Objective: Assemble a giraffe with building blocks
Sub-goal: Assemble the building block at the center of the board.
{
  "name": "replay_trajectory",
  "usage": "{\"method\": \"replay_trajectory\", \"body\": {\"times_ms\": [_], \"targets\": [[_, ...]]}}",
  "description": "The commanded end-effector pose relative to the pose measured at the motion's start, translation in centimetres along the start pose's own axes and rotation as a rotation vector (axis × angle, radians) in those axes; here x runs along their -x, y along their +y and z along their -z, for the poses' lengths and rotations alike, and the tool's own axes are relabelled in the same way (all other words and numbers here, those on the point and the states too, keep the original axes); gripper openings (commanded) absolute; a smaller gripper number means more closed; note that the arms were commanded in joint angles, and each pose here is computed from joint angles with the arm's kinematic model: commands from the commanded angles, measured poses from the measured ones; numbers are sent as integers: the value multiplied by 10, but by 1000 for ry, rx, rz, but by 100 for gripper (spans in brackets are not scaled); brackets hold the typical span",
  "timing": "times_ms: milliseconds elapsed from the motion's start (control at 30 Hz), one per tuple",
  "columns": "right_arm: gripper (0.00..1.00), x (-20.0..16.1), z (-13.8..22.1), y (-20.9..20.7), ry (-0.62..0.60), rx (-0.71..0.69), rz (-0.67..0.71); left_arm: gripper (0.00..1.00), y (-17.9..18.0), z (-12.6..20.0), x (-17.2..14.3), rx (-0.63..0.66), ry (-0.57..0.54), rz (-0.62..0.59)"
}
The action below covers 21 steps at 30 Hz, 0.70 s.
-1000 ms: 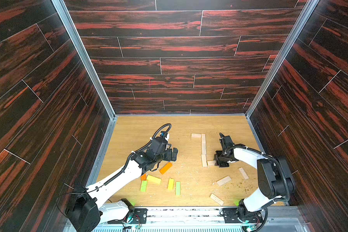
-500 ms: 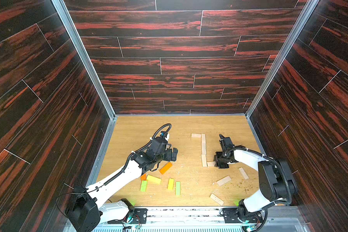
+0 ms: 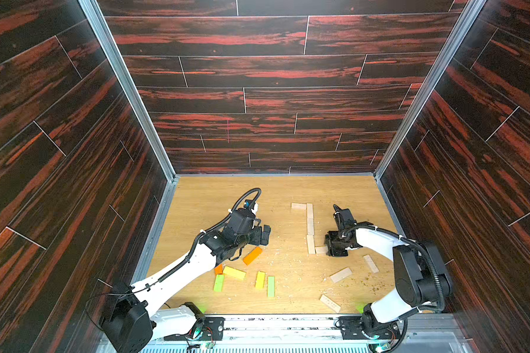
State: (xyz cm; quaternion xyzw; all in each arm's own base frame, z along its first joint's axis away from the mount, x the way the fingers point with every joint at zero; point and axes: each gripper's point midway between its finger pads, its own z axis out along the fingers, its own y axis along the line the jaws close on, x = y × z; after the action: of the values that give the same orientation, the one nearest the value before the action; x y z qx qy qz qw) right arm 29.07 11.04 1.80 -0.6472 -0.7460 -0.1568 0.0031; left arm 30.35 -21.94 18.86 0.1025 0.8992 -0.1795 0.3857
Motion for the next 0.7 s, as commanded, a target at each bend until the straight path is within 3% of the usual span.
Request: {"method": "replay_trajectory", "body": {"times_ms": [0,267,467,667], "targets": [[59,5,-6,-33,-28,-113,-21,99,5,5,-4,16,-1,-19],[65,2,12,-20,-34,-80,31,99,5,6,-4,14,3,-20],[65,9,68,-17,-124,-46,117,99,2,4,-3,3,5,-16],[65,26,115,-40,-223,-78,160,99,-7,-2,-4,-44,19,-19]]}}
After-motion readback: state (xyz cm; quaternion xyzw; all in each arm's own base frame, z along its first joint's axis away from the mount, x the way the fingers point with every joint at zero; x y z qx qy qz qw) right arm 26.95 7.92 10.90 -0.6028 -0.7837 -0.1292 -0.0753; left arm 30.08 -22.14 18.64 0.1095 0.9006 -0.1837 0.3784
